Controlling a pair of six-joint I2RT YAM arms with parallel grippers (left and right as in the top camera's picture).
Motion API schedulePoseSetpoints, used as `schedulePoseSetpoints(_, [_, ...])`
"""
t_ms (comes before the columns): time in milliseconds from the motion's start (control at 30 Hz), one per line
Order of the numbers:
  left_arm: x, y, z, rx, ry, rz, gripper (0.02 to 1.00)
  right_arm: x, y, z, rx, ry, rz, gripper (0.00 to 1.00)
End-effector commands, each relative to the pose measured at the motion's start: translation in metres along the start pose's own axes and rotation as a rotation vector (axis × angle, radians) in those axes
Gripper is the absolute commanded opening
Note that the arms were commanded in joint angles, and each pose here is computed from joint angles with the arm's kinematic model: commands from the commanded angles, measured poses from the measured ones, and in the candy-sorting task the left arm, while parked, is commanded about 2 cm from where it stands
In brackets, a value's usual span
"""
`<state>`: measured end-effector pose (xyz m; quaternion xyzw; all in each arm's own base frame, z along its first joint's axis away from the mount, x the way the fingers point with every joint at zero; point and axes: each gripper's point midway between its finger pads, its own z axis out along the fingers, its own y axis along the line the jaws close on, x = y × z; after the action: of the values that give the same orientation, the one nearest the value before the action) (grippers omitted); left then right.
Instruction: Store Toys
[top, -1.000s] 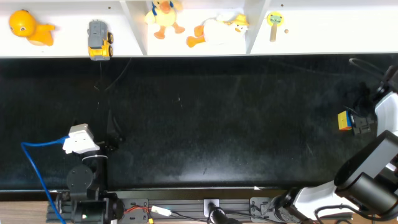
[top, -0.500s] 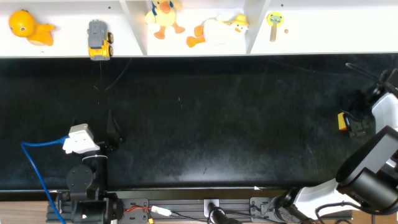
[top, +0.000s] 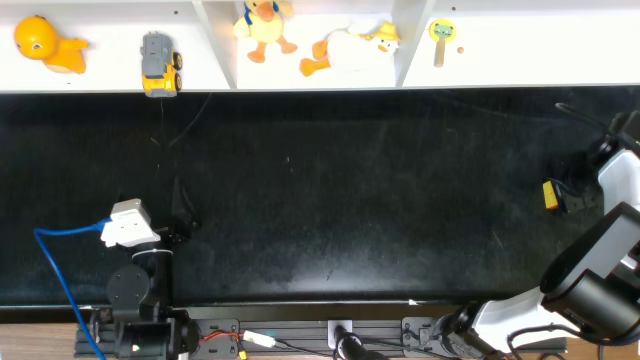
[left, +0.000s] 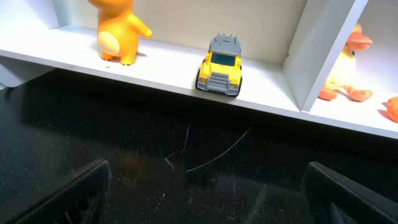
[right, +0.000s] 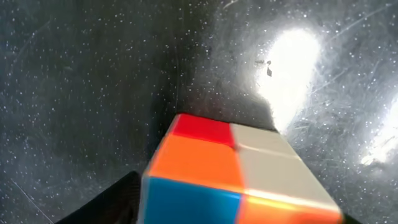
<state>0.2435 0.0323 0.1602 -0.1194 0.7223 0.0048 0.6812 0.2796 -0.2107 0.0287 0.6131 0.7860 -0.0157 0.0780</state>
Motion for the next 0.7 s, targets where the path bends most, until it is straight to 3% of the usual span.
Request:
schedulePoseSetpoints(33, [0.000, 0.003, 0.000, -0.011, -0.008, -0.013, 0.998, 0.001, -0.005, 0.004, 0.022, -0.001, -0.011, 0.533])
schedulePoseSetpoints(367, [0.000, 0.003, 0.000, -0.011, -0.008, -0.013, 0.998, -0.004, -0.001, -0.005, 0.008, -0.019, -0.075, 0.419])
schedulePoseSetpoints(700, [0.000, 0.003, 0.000, -0.011, -0.008, -0.012, 0.998, -0.022, 0.011, -0.064, -0.071, -0.136, -0.194, 0.272])
